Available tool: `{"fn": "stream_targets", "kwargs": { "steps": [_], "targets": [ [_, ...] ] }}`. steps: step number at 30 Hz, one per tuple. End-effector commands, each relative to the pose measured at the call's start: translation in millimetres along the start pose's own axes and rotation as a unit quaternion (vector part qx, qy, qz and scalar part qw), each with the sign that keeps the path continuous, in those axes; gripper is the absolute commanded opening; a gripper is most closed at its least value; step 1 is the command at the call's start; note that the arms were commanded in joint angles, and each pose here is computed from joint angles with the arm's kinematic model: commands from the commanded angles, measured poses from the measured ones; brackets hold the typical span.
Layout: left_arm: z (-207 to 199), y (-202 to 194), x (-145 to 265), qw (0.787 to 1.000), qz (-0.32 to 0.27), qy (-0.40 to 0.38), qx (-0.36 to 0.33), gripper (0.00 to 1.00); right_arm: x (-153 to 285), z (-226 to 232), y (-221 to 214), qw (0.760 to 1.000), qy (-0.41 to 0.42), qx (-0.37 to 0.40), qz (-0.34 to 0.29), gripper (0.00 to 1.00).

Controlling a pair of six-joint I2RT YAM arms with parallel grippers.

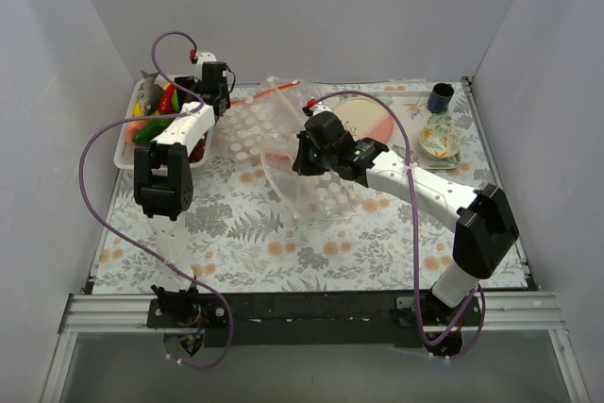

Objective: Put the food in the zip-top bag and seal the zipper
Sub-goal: Pick up the fake vegetable from the bin.

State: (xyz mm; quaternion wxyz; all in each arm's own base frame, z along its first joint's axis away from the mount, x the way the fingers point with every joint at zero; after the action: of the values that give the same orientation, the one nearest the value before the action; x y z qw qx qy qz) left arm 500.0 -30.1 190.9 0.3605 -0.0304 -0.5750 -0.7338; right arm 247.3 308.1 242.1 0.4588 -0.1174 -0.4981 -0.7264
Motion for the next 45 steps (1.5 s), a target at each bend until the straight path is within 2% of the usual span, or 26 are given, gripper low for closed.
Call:
{"fn": "stream_targets", "kwargs": {
  "steps": [1, 6, 8, 11, 17, 22, 31, 34, 38, 40, 43, 45],
  "targets": [
    [3.9, 10.8, 8.7, 1.0, -0.011, 0.017, 0.0, 0.95, 5.0, 7.4, 7.7, 1.0, 0.017, 0.002, -0.012, 0.01],
    [6.2, 16.0, 9.6, 0.999, -0.02, 0.027, 0.007, 0.82, 4.3, 6.2, 7.2, 1.0, 0.016, 0.002, -0.012, 0.01],
    [5.9, 17.2, 8.0, 0.999, -0.021, 0.032, 0.009, 0.69, 3.9, 6.4, 6.3, 1.0, 0.016, 0.003, -0.01, 0.01],
    [5.8, 20.1, 9.1, 0.999, -0.026, 0.033, 0.014, 0.59, 5.1, 7.3, 7.5, 1.0, 0.016, 0.002, -0.011, 0.01],
    [6.8, 26.2, 10.5, 0.999, -0.034, 0.033, 0.022, 0.47, 6.6, 7.0, 8.2, 1.0, 0.013, 0.004, -0.011, 0.01],
    [12.6, 37.8, 15.4, 0.998, -0.049, 0.039, 0.031, 0.4, 7.1, 6.6, 7.7, 1.0, 0.012, 0.004, -0.01, 0.01],
    [10.8, 37.8, 13.6, 0.997, -0.051, 0.041, 0.029, 0.41, 6.1, 6.8, 7.0, 1.0, 0.014, 0.004, -0.007, 0.01],
    [9.6, 29.3, 8.0, 0.998, -0.04, 0.041, 0.029, 0.47, 7.0, 10.1, 9.4, 1.0, 0.02, 0.006, -0.005, 0.01],
    [10.5, 23.5, 5.7, 0.998, -0.031, 0.035, 0.033, 0.63, 9.2, 9.6, 12.2, 1.0, 0.014, 0.008, -0.01, 0.01],
    [13.2, 22.5, 5.2, 0.998, -0.029, 0.035, 0.038, 0.67, 10.0, 7.8, 10.4, 1.0, 0.009, 0.009, -0.01, 0.01],
    [13.9, 18.6, 3.6, 0.998, -0.021, 0.026, 0.045, 0.67, 12.5, 6.9, 9.8, 1.0, 0.007, 0.008, -0.009, 0.01],
    [14.0, 16.3, 2.1, 0.998, -0.019, 0.025, 0.047, 0.63, 13.5, 6.4, 9.4, 1.0, 0.005, 0.008, -0.008, 0.01]
  ]
}}
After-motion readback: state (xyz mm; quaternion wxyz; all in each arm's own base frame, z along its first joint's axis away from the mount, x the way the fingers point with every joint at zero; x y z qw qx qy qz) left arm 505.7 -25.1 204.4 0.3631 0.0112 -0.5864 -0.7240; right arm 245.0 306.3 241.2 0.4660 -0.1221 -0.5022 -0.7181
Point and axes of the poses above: each gripper's point midway between its finger pads, its own x axis back along the fingers, its own z axis along the line the jaws close on, y = z × x, the point moved 9 cm from there along x, back along the fingers, and after that the axes turned 5 degrees about -x, right-handed, at the moved point
